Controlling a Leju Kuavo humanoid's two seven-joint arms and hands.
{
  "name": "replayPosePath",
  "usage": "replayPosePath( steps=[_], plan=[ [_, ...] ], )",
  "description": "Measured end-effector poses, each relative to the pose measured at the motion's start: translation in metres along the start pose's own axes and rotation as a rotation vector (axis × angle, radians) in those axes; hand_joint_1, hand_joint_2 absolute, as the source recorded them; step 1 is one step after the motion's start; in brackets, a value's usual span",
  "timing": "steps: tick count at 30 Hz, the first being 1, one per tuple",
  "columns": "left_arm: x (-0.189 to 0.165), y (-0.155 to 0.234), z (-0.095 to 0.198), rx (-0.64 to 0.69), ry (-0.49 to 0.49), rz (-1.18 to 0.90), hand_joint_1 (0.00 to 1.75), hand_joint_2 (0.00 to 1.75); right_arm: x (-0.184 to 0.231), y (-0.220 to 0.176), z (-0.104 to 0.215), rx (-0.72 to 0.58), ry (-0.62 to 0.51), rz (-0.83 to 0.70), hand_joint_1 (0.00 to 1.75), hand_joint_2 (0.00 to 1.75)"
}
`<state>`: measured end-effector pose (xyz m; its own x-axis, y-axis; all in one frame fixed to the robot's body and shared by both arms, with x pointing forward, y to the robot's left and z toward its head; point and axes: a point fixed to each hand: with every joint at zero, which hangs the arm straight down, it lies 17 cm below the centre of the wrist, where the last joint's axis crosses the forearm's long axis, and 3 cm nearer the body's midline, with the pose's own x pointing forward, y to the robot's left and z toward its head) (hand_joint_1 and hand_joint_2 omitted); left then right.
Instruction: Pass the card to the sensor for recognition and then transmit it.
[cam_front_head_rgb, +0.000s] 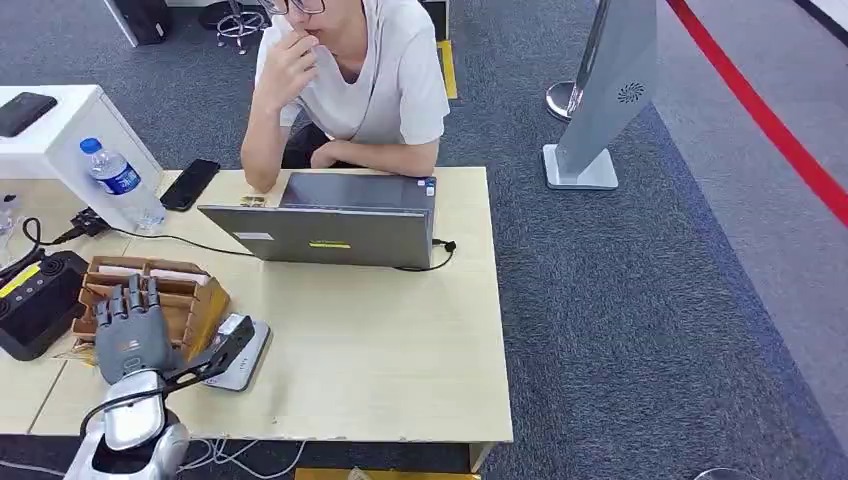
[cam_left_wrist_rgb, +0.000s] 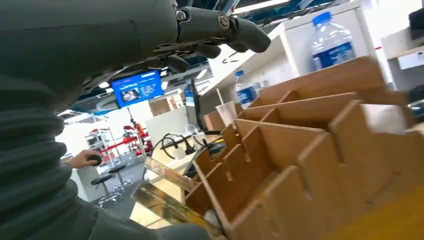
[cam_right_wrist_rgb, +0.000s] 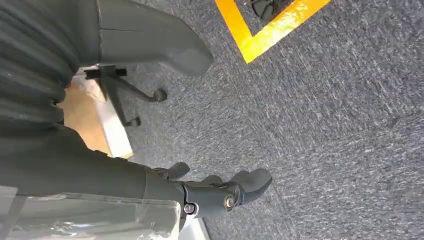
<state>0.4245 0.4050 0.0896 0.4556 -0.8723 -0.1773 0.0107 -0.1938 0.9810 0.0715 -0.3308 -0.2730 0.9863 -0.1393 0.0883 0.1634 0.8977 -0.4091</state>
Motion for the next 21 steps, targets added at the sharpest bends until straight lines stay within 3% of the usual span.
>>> replayPosePath(
  steps=[6,21],
  plan=[
    [0.024,0.002,0.001,0.001,-0.044,0.0,0.0,1.75,0.0,0.0,0.0,0.0,0.0,0.0,0.0,1.75],
    [0.033,-0.011,0.002,-0.027,-0.08,-0.008,0.0,1.75,0.0,0.002,0.0,0.011,-0.001,0.001,0.0,1.75]
  ],
)
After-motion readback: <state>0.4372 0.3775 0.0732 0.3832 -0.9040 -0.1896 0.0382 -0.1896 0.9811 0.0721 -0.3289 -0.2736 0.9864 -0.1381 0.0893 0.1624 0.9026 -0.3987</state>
